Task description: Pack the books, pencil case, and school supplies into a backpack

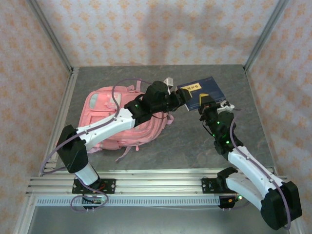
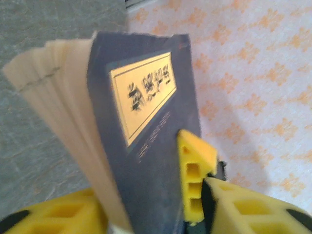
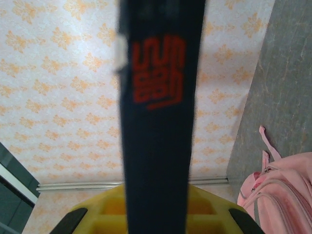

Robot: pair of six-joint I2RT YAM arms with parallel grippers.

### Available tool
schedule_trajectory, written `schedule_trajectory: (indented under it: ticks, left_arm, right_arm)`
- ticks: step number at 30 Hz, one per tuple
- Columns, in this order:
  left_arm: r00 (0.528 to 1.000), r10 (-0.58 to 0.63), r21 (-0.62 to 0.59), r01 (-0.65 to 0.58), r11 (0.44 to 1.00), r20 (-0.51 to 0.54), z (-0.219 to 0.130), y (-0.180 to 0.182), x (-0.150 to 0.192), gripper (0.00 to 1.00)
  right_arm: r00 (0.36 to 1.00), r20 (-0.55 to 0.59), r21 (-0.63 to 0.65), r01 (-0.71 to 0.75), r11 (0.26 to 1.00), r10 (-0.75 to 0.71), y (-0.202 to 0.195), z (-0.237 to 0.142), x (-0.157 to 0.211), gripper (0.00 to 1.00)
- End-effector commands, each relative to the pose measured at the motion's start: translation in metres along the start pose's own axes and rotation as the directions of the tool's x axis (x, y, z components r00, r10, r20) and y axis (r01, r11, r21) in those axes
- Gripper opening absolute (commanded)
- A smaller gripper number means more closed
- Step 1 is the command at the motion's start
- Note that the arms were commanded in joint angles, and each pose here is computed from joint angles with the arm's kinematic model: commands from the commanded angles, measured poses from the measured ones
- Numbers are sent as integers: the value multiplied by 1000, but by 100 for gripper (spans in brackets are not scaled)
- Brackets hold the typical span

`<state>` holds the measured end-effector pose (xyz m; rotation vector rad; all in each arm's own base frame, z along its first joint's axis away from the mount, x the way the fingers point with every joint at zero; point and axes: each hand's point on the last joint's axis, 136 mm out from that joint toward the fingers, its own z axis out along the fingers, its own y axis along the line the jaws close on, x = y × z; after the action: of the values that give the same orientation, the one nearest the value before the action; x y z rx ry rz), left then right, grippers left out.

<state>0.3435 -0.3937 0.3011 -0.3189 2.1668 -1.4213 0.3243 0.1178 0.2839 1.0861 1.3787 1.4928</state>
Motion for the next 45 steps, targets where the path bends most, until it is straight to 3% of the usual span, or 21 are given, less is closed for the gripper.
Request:
schedule_trajectory:
  ticks: [1, 4, 7, 8, 13, 16, 18, 21, 24, 27, 32, 39, 45]
  left_arm:
    - [996, -7, 76, 1, 997, 91, -1, -23, -22, 36]
    - [996, -13, 87, 6, 996, 87, 0, -23, -21, 16]
    - [996, -10, 88, 2, 996, 88, -4, -19, -20, 3]
    - [996, -9, 84, 1, 997, 92, -6, -16, -21, 0]
    - [990, 12, 50, -19, 999, 138, -35, -2, -36, 0]
    - [985, 66, 9, -69, 998, 157, -63, 4, -45, 0]
    - [978, 125, -25, -123, 992, 166, -81, 8, -50, 0]
    - [956, 250, -100, -236, 967, 154, -109, 11, -54, 0]
    - [920, 382, -133, -369, 920, 87, -130, 10, -46, 0]
    - [888, 460, -113, -458, 882, -3, -144, 9, -31, 0]
    - [844, 530, -97, -537, 838, -89, -168, 12, -18, 0]
    - [876, 474, -54, -479, 876, -89, -186, 22, -17, 0]
    - [912, 402, 51, -399, 916, -78, -186, 11, -14, 0]
  right_arm:
    - [998, -52, -107, -24, 994, 18, 34, 1, 13, 0]
    - [998, -62, -103, -23, 994, 16, 32, 2, 15, 0]
    - [997, -71, -97, 0, 995, -7, 30, 3, 17, 2]
    - [997, -76, -94, 12, 995, -19, 30, 2, 18, 7]
    - [980, -89, -8, 179, 984, -179, 12, -5, 19, 51]
    - [941, -129, 99, 327, 940, -314, -10, -14, 18, 67]
    - [906, -175, 181, 414, 892, -385, -30, -21, 17, 71]
    - [836, -261, 275, 543, 793, -482, -55, -30, 12, 74]
    - [751, -372, 220, 642, 735, -545, -60, -34, 17, 76]
    - [701, -470, 49, 627, 777, -536, -43, -31, 34, 79]
    - [630, -630, -156, 469, 869, -453, -11, -26, 73, 84]
    - [632, -649, -254, 345, 904, -424, 5, -28, 85, 87]
    - [638, -664, -229, 323, 918, -390, -4, -24, 85, 91]
